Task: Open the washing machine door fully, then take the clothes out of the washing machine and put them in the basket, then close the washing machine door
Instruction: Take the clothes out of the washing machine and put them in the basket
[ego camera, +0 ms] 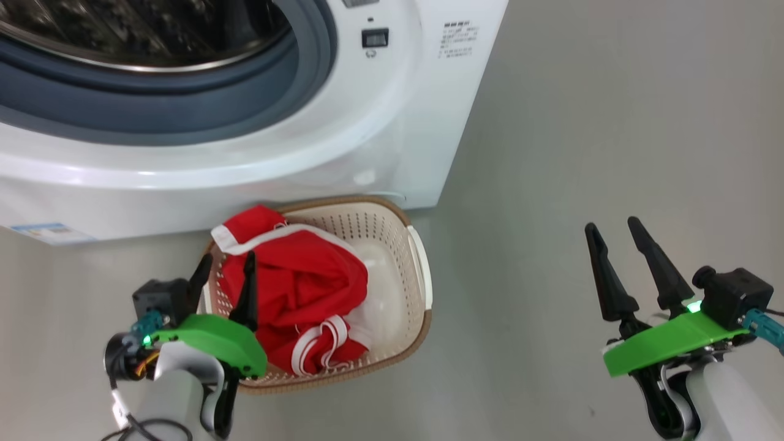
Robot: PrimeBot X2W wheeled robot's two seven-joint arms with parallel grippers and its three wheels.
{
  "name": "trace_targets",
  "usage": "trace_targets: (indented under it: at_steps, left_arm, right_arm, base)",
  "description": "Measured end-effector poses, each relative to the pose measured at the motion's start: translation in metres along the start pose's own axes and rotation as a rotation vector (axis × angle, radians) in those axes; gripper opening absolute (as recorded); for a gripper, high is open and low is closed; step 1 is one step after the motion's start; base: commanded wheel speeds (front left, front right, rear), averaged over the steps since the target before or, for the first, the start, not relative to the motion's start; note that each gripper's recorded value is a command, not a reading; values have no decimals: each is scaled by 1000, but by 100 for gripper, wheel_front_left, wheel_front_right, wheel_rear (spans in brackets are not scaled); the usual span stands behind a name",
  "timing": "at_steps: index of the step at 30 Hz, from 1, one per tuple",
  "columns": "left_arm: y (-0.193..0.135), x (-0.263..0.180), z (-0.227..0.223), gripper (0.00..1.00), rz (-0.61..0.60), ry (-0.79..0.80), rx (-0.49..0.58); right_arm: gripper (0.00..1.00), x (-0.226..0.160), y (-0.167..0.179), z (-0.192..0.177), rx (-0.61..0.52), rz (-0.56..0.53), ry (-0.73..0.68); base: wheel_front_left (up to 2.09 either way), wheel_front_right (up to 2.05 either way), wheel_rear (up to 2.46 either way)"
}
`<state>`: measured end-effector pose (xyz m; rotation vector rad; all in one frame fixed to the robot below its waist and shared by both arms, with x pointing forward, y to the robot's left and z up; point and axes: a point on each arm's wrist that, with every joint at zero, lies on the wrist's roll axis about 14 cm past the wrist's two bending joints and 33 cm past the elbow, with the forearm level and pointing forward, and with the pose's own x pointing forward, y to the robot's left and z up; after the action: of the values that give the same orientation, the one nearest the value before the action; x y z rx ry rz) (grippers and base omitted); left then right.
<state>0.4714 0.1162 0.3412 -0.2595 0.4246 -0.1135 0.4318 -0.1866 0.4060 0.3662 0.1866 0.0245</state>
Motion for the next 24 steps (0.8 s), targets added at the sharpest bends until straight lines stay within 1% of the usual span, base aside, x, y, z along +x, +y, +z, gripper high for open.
trace_targets:
  at_steps: [13, 24]
  left_arm:
    - [3, -54, 58, 100, -2, -210, 47]
    - [13, -103, 78, 100, 28, -322, 60]
  right_arm:
    - [100, -34, 9, 19, -14, 25, -41]
    - [100, -64, 6, 21, -18, 16, -49]
  base:
    - [0, 0, 0]
    - [0, 0, 0]
